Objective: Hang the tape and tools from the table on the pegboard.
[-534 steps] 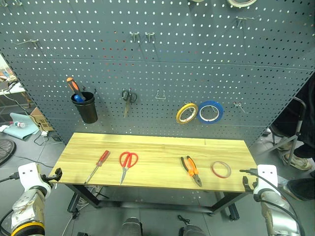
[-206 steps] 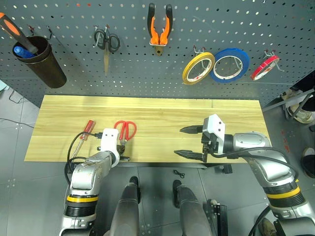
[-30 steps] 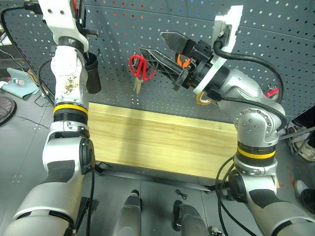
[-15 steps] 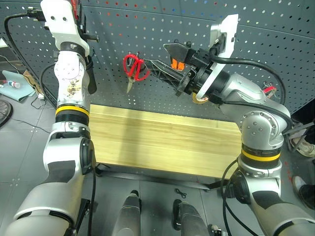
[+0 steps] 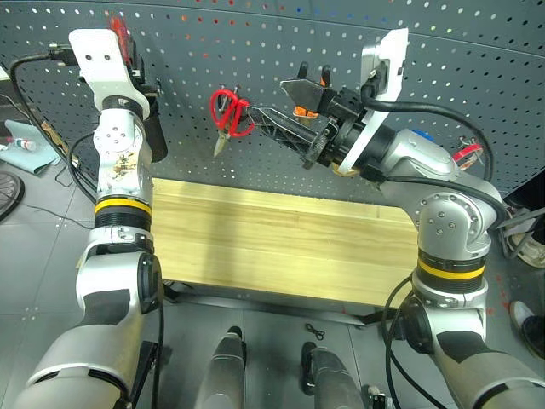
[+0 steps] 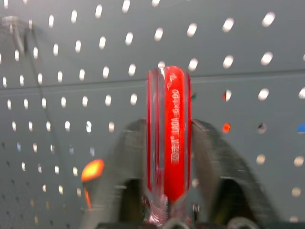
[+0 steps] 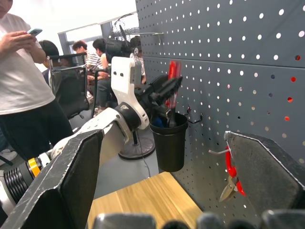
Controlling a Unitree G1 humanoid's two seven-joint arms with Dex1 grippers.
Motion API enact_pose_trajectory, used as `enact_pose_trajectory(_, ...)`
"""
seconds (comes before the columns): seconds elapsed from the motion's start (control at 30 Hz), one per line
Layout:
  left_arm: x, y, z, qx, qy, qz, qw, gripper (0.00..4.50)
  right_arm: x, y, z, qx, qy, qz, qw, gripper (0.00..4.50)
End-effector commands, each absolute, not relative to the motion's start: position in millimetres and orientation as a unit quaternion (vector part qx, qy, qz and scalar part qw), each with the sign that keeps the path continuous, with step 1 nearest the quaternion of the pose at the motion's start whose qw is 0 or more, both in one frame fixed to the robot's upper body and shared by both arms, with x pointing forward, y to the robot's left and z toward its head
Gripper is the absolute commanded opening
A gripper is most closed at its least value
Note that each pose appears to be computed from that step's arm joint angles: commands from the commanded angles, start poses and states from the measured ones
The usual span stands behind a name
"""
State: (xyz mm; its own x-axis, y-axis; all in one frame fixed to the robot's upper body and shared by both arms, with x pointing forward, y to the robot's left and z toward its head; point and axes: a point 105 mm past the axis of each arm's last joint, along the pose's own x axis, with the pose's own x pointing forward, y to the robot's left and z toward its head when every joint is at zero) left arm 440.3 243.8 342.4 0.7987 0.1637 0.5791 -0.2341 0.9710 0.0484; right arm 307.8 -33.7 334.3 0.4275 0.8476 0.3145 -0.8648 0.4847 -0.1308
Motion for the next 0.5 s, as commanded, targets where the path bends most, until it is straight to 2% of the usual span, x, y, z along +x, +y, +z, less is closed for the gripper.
enact_pose_trajectory(0.03, 426.9, 243.5, 367.4, 0.057, -0.346, 0.108, 0.93, 3.46, 302.8, -34.7, 339.0, 0.02, -0.181, 0.512, 0.839, 4.5)
enact_pose_trajectory(0.1, 423.1, 246.6, 370.7, 0.048, -0.356, 0.111, 0.927, 4.46, 303.8, -34.7, 338.0, 0.019, -0.18, 0.512, 0.84, 4.5)
enact_pose_trajectory(0.2, 417.6, 246.2, 374.3, 0.044, -0.366, 0.104, 0.924, 4.46, 304.9, -34.8, 337.3, 0.017, -0.179, 0.511, 0.841, 4.5)
enact_pose_trajectory(0.3, 409.9, 231.9, 376.9, 0.055, -0.371, 0.054, 0.925, 4.46, 306.6, -34.7, 336.3, 0.01, -0.175, 0.508, 0.843, 4.5)
enact_pose_trajectory(0.37, 399.8, 215.5, 375.5, 0.079, -0.373, -0.004, 0.925, 4.46, 308.6, -34.5, 333.2, 0.004, -0.167, 0.507, 0.846, 4.5)
enact_pose_trajectory(0.5, 380.5, 174.8, 350.5, 0.098, -0.316, -0.162, 0.93, 4.46, 312.0, -54.8, 291.7, -0.024, -0.12, 0.506, 0.854, 4.5)
